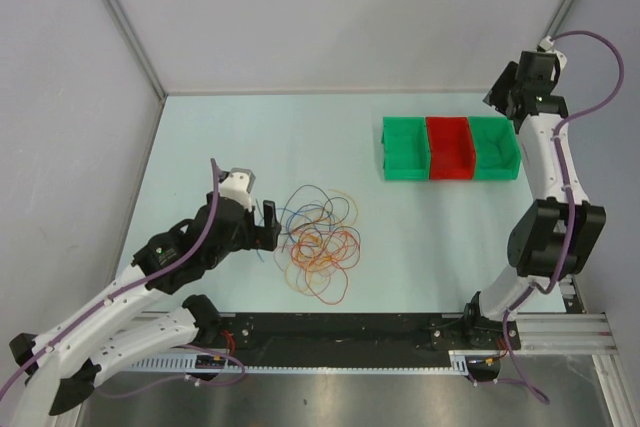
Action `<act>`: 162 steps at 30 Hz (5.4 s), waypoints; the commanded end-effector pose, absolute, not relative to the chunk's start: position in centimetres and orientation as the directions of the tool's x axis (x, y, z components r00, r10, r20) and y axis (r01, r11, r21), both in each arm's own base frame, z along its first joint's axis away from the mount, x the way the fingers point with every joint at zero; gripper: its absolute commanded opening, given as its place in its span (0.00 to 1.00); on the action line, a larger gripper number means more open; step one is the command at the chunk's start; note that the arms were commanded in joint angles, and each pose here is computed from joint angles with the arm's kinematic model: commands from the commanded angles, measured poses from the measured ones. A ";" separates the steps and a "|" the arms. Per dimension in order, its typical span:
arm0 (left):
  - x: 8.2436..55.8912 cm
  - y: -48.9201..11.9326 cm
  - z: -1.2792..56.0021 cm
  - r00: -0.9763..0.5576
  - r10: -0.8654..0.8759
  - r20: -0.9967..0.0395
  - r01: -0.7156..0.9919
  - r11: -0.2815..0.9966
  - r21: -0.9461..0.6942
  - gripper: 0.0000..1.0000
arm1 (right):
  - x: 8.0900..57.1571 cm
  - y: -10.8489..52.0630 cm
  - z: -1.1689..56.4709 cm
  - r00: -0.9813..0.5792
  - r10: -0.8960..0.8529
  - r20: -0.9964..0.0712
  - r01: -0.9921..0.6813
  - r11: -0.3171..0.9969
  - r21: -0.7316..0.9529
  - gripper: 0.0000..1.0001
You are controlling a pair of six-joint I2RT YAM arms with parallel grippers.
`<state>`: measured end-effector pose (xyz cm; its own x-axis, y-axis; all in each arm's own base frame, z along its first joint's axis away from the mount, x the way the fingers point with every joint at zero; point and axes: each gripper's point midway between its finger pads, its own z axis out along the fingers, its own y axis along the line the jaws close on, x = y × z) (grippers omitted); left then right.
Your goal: Untangle the cables
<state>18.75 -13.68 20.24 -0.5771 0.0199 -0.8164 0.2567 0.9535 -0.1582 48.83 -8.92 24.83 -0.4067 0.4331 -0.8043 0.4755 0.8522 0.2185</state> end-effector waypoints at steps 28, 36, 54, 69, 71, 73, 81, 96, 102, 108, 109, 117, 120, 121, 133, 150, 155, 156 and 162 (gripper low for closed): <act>20.2 -25.3 15.8 -0.722 -0.008 -0.692 0.318 0.884 -0.342 0.93 | 28.1 12.6 20.2 -0.649 0.288 -0.705 0.053 0.940 0.336 0.61; 20.4 -28.7 14.6 -0.813 -0.167 -0.558 0.153 0.863 -0.481 0.92 | 26.4 12.8 18.6 -0.668 0.267 -0.695 0.013 0.937 0.348 0.61; 20.8 -32.4 11.3 -0.836 -0.464 -0.294 -0.173 0.731 -0.660 0.84 | 25.1 12.6 17.3 -0.689 0.205 -0.695 -0.044 0.946 0.322 0.61; 21.6 -32.6 8.3 -0.832 -0.461 -0.309 -0.223 0.788 -0.574 0.15 | 24.8 13.0 17.5 -0.685 0.212 -0.697 -0.065 0.935 0.349 0.61; 21.6 -32.5 8.4 -0.833 -0.454 -0.317 -0.225 0.800 -0.556 0.00 | 24.8 13.0 17.4 -0.688 0.214 -0.694 -0.062 0.935 0.349 0.61; 21.9 -32.6 9.1 -0.832 -0.441 -0.337 -0.198 0.803 -0.562 0.01 | 24.8 13.1 17.4 -0.689 0.215 -0.693 -0.064 0.933 0.354 0.61; 23.5 -34.0 21.7 -0.775 -0.341 -0.531 0.082 0.780 -0.621 0.00 | 24.7 13.5 18.2 -0.676 0.240 -0.697 -0.074 0.919 0.388 0.61; 18.1 -31.0 51.5 -0.449 -0.373 -0.812 0.694 0.427 -0.580 0.00 | 24.6 13.4 20.6 -0.627 0.304 -0.717 -0.064 0.898 0.436 0.60; 16.9 -29.7 51.2 -0.395 -0.371 -0.840 0.743 0.409 -0.530 0.00 | 24.5 13.8 22.3 -0.625 0.324 -0.711 -0.075 0.881 0.467 0.59; 19.4 -30.4 43.9 -0.487 -0.362 -0.795 0.603 0.519 -0.606 0.00 | 23.4 13.5 24.9 -0.585 0.347 -0.733 -0.108 0.863 0.494 0.60; 20.0 -30.0 42.8 -0.496 -0.366 -0.787 0.562 0.556 -0.612 0.00 | 23.2 13.4 25.3 -0.575 0.353 -0.738 -0.114 0.859 0.499 0.60; 22.9 -27.7 41.5 -0.565 -0.464 -0.682 0.409 0.560 -0.720 0.00 | 20.4 15.8 29.3 -0.555 0.379 -0.741 -0.299 0.740 0.603 0.60; 23.4 -27.8 41.2 -0.615 -0.474 -0.630 0.396 0.506 -0.767 0.00 | 19.2 16.9 31.2 -0.549 0.396 -0.736 -0.372 0.673 0.639 0.60; 23.6 -28.1 41.5 -0.626 -0.475 -0.619 0.401 0.485 -0.777 0.01 | 18.8 17.2 31.7 -0.542 0.399 -0.740 -0.393 0.658 0.643 0.60; 27.0 -28.7 42.7 -0.684 -0.386 -0.620 0.424 0.481 -0.767 0.00 | 18.3 20.1 34.7 -0.442 0.425 -0.790 -0.483 0.630 0.608 0.56; 30.4 -26.4 42.5 -0.713 -0.351 -0.607 0.395 0.515 -0.761 0.00 | 21.9 30.9 31.2 -0.285 0.193 -0.939 -0.492 0.811 0.316 0.61; 30.5 -26.4 42.9 -0.718 -0.347 -0.604 0.404 0.499 -0.767 0.00 | 24.1 32.9 28.7 -0.332 0.170 -0.928 -0.505 0.799 0.327 0.61; 30.6 -26.5 42.8 -0.722 -0.347 -0.599 0.399 0.498 -0.770 0.00 | 24.4 33.5 27.4 -0.362 0.152 -0.920 -0.505 0.797 0.331 0.61; 30.8 -26.3 43.2 -0.729 -0.350 -0.589 0.406 0.472 -0.783 0.00 | 25.8 35.7 25.2 -0.402 0.155 -0.903 -0.520 0.773 0.364 0.59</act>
